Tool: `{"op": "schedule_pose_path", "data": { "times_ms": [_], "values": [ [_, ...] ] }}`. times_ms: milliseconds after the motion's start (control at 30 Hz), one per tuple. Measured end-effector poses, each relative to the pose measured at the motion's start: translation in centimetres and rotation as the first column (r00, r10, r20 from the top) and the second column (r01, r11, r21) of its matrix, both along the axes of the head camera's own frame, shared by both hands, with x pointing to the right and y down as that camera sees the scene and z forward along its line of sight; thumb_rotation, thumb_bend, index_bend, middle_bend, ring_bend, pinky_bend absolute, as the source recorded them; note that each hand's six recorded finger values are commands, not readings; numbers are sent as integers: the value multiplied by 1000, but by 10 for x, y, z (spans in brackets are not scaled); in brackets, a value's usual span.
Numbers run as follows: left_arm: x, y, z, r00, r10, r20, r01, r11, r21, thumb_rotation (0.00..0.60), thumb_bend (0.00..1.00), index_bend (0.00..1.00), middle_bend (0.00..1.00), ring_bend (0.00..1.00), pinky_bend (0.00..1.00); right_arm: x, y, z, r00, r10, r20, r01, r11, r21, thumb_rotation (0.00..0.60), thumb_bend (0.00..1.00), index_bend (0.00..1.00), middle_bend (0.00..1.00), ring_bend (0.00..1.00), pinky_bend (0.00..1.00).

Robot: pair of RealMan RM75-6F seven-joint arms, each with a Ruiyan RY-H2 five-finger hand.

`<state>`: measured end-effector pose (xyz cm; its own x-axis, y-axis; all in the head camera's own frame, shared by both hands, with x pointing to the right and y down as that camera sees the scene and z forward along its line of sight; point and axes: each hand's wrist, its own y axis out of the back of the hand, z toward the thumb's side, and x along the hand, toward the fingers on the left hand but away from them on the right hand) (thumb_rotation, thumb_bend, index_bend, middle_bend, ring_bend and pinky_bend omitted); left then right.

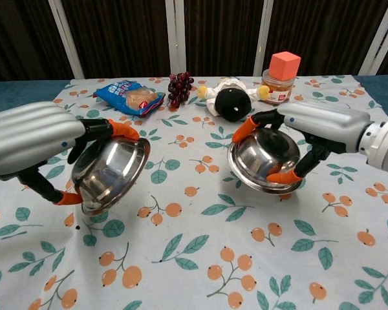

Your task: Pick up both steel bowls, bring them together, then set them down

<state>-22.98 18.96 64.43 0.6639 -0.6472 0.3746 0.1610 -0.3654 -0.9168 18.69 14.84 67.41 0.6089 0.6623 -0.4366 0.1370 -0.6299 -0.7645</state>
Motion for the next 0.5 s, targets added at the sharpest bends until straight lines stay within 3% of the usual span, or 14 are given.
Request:
{"op": "schedule_pose_path", "data": {
  "times_ms": [100,167,300,400,500],
  "values": [
    [12,2,9,1000,15,18,-15,1000,-9,600,424,127,473,510,599,-1,4,3,1000,-7,-6,7,1000,-30,600,364,117,166,340,709],
    [18,3,14,1000,23,21,-22,1000,-17,600,408,55,444,510,599,0,8,5,1000,-15,-12,14,998,-63,600,364,13,68,261,651],
    [25,1,18,999,31,38,-31,1000,1,600,314,7,386,467,595,1,15,4,999,-32,-20,29,993,-115,600,364,0,0,149,542],
    [26,1,22,998,26,55,-26,1000,0,600,154,0,256,356,599,1,17,2,999,-32,-10,31,992,-121,600,364,0,0,40,443],
    [24,1,26,997,19,80,-18,1000,-19,600,87,0,159,279,585,2,19,0,999,-45,-8,44,991,-123,600,364,0,0,1,394]
  ]
}}
